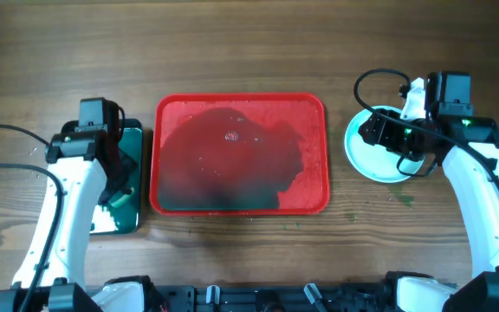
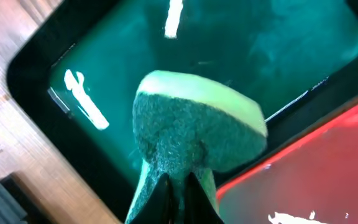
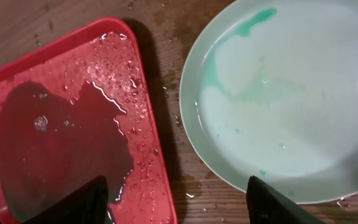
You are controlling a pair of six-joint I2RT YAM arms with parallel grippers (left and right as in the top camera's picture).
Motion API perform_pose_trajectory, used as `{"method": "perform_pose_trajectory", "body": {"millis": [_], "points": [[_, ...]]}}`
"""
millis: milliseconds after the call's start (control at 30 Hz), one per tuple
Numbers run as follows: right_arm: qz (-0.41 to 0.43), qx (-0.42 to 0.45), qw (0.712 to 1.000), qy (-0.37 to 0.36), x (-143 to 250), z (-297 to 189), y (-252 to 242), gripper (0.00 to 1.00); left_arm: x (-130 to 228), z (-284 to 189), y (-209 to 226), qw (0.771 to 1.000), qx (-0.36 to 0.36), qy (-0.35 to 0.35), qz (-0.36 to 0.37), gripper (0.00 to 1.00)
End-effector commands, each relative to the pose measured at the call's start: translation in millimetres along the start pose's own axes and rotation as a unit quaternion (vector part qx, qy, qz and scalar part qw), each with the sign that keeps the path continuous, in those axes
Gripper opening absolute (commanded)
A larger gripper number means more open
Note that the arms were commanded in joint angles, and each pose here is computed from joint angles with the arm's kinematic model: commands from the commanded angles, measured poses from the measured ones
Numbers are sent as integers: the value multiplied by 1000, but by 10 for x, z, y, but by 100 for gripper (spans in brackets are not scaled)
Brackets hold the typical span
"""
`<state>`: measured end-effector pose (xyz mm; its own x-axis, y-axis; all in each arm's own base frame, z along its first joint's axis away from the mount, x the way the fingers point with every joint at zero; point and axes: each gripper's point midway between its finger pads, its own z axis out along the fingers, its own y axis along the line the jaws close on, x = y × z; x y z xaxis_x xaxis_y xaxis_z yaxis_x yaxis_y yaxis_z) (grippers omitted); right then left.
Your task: Clean dirty plates on tray and stack at the side
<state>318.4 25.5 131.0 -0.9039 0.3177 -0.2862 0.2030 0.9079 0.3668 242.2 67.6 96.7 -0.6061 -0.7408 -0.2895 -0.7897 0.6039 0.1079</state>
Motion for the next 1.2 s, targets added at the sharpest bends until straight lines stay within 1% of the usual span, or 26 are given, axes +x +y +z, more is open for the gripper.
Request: {"method": "perform_pose_trajectory", "body": {"millis": [0, 33, 133, 167, 200, 300, 333, 400, 433, 467, 533, 600, 667, 800, 833, 900, 967, 1033, 1067, 1100, 1167], "points": [[-13, 10, 1000, -9, -44, -44, -9, 72, -113, 188, 69, 999, -17, -47, -21, 4], [-13, 10, 1000, -8, -43, -44, -9, 72, -168, 280, 66, 997, -13, -66, -33, 4], [-13, 11, 1000, -7, -34, -44, -12, 72, -257, 477, 60, 994, 10, -88, -69, 5], [-13, 11, 1000, -6, -31, -43, -13, 72, -278, 518, 73, 993, 14, -91, -79, 9], [-13, 11, 1000, -6, -30, -43, -13, 72, -314, 550, 108, 991, 16, -94, -97, 18], [-12, 11, 1000, -5, -26, -43, -14, 72, -380, 581, 201, 988, 13, -94, -121, 24], [-13, 11, 1000, -5, -27, -43, -13, 72, -386, 587, 205, 988, 16, -91, -125, 32], [-13, 11, 1000, -6, -32, -43, -12, 72, -396, 584, 178, 988, 24, -90, -123, 46], [-13, 10, 1000, -8, -38, -44, -9, 72, -407, 563, 132, 988, 36, -87, -124, 57], [-14, 10, 1000, -9, -46, -48, -5, 71, -419, 532, 75, 988, 50, -83, -122, 62], [-36, -3, 999, -16, -65, -100, 56, 70, -466, 311, -248, 988, 130, -68, -55, 89], [-51, -13, 998, -35, -126, -215, 131, 70, -495, 13, -521, 977, 202, -64, -15, 100], [-79, -32, 995, -60, -188, -416, 262, 70, -469, -323, -761, 960, 272, -63, 14, 100], [-139, -59, 983, -101, -181, -776, 461, 71, -279, -686, -1051, 933, 352, -60, 56, 100], [-152, -59, 980, -113, -160, -870, 485, 71, -238, -701, -1077, 932, 353, -58, 63, 100], [-173, -61, 973, -139, -104, -1066, 533, 76, -176, -714, -1119, 930, 355, -54, 73, 100], [-182, -63, 967, -167, -54, -1251, 576, 80, -169, -718, -1127, 930, 356, -53, 74, 100], [-191, -66, 960, -194, -18, -1416, 621, 86, -173, -721, -1130, 930, 357, -53, 71, 100], [-196, -70, 954, -216, 19, -1549, 656, 99, -168, -716, -1125, 930, 356, -52, 72, 100], [-190, -73, 953, -225, 40, -1612, 671, 99, -168, -717, -1126, 930, 356, -52, 72, 100], [-152, -88, 954, -242, 92, -1739, 699, 100, -168, -717, -1126, 930, 356, -52, 72, 100]]}}
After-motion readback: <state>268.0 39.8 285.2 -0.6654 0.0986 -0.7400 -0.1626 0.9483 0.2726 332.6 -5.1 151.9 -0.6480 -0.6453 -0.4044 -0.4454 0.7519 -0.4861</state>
